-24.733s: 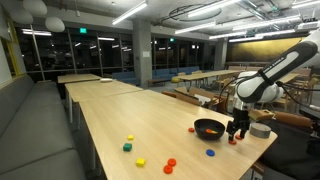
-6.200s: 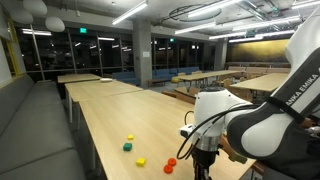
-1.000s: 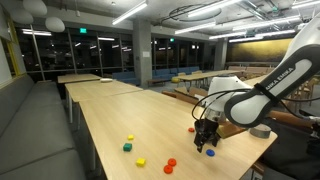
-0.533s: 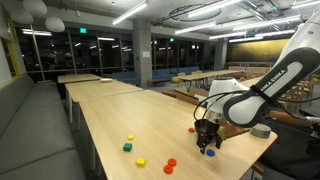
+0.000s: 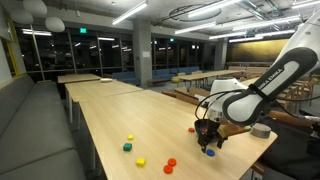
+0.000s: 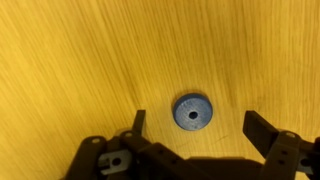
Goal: Place three orange rings and one blue ring inside the black bowl
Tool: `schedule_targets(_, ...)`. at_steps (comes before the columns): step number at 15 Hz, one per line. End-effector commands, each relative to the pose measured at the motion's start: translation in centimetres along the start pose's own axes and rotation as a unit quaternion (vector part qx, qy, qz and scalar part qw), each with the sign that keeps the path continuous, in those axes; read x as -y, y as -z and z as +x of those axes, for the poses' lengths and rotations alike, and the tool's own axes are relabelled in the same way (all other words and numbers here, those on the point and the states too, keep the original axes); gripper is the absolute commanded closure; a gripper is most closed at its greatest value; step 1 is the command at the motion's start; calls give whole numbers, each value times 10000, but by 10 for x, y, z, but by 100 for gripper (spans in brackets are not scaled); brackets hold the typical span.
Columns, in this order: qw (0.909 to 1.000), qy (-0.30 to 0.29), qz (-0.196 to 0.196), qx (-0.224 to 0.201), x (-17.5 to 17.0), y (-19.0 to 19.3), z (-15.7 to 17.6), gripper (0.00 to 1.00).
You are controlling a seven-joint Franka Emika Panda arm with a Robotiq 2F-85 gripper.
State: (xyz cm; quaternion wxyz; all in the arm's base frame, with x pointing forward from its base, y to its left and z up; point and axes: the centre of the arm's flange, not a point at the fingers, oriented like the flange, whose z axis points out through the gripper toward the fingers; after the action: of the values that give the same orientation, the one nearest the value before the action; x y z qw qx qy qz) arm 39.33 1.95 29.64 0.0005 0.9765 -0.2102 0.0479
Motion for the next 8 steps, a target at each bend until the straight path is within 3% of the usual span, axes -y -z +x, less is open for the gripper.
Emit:
schedule_targets(1, 9998, -134, 119, 24, -9, -4, -3, 0)
schedule_targets(8, 9996, -232, 62, 128, -12, -11, -3, 0)
